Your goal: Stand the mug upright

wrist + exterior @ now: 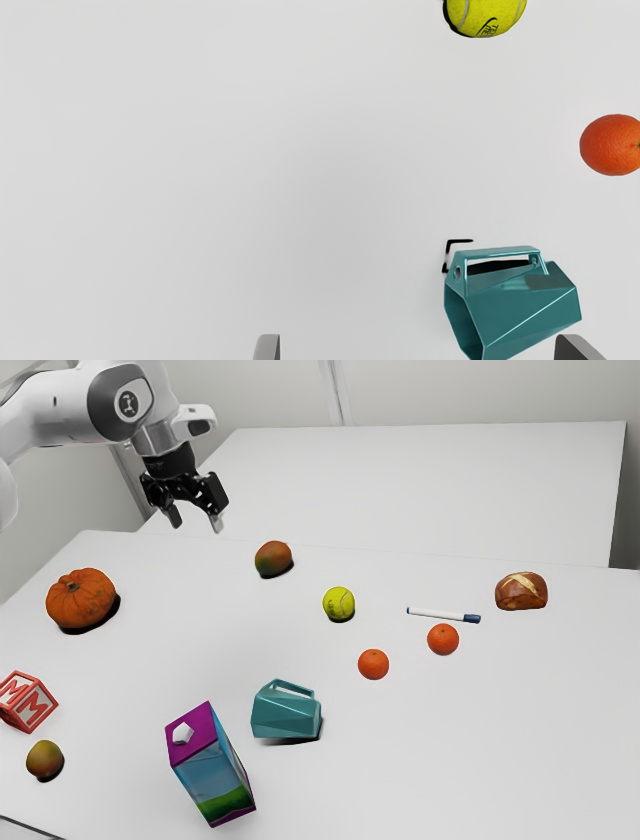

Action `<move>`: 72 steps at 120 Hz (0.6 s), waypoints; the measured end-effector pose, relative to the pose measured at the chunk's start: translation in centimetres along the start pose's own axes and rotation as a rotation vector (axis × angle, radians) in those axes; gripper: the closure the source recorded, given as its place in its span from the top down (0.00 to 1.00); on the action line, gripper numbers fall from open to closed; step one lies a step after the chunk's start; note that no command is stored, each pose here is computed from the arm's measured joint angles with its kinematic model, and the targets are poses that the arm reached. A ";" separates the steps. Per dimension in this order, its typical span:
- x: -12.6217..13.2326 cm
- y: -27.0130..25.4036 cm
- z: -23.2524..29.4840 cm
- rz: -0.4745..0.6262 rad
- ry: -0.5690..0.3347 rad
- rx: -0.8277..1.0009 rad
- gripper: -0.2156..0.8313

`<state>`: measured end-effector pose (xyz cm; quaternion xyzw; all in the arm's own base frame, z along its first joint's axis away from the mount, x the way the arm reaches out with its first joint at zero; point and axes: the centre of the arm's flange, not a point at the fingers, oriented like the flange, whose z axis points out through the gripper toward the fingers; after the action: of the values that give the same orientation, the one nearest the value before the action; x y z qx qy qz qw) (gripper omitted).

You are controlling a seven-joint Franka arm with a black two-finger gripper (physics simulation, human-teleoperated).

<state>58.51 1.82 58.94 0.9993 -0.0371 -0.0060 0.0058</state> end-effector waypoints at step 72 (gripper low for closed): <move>-5.8 2.6 5.0 -0.022 -0.094 -0.182 0.79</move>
<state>52.46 -0.42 54.05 0.9936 -0.0258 -0.0561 0.0947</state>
